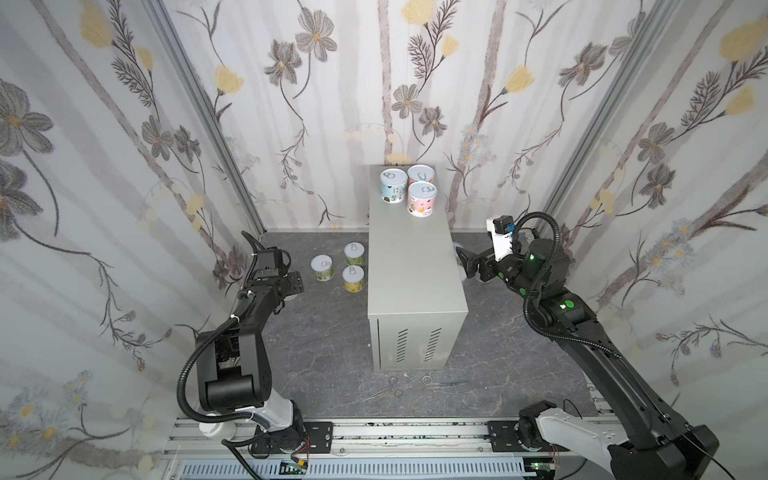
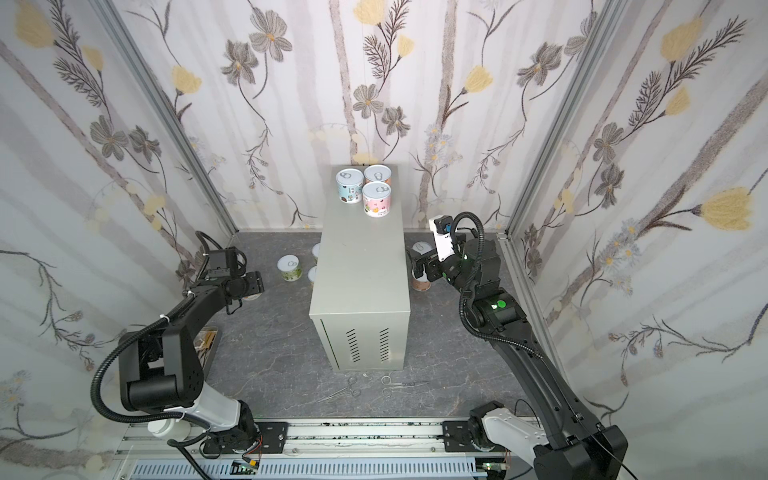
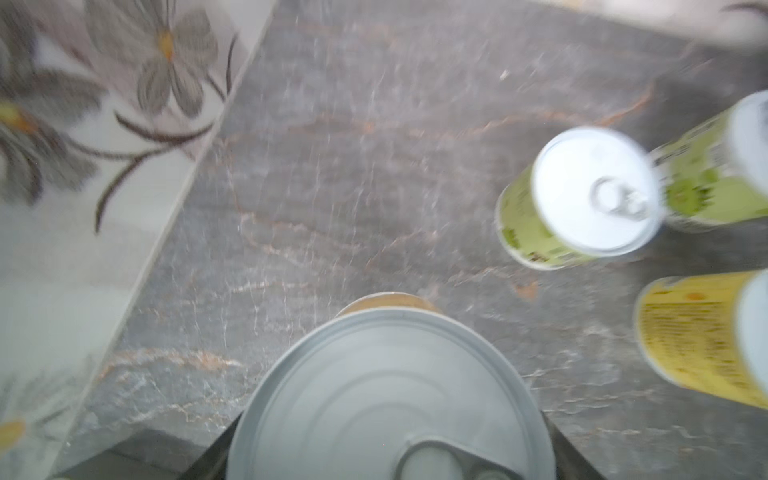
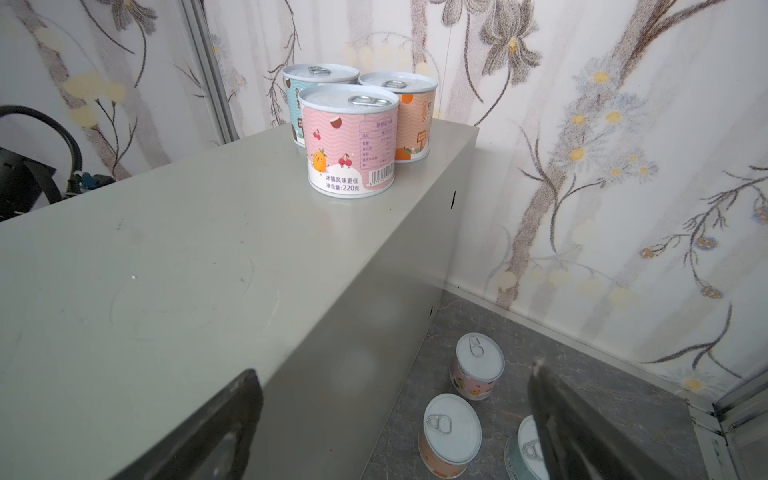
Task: Place and organize the canned foods onto the counter
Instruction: 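Lift the yellow orange-print can with the left gripper over the cabinet top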
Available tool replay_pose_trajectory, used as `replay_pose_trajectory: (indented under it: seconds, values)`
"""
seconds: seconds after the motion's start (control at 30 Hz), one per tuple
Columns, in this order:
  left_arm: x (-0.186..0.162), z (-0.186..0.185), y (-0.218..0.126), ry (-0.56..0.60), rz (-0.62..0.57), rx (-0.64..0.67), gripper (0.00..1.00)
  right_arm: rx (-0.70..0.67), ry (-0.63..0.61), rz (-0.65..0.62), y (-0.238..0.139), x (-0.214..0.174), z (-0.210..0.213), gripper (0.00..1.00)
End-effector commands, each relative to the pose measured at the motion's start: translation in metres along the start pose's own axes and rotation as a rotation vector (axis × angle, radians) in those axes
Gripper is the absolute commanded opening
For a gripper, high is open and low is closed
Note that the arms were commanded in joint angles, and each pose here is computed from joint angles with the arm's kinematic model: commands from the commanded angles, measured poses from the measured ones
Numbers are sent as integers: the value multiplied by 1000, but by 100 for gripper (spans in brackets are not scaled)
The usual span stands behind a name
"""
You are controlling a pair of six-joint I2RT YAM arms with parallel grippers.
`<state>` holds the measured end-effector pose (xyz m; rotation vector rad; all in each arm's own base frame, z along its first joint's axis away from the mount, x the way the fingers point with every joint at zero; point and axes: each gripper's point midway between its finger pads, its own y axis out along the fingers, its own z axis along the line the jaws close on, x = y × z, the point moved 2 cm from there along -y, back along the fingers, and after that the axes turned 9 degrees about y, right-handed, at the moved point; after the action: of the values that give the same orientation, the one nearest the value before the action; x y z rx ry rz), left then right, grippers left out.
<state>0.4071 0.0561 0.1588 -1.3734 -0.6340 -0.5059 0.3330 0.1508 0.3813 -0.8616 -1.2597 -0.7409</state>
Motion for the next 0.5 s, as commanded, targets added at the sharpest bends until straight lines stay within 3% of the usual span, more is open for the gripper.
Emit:
replay_pose_trajectory:
  seconds: [0.0, 0.17, 0.47]
  values:
    - [26, -12, -34, 49, -34, -22, 69, 56, -59, -78, 2, 23, 5, 100]
    - [79, -39, -99, 44, -172, -126, 69, 163, -98, -126, 12, 51, 18, 100]
    - [136, -100, -183, 103, -328, -328, 68, 301, -116, -193, 24, 79, 37, 100]
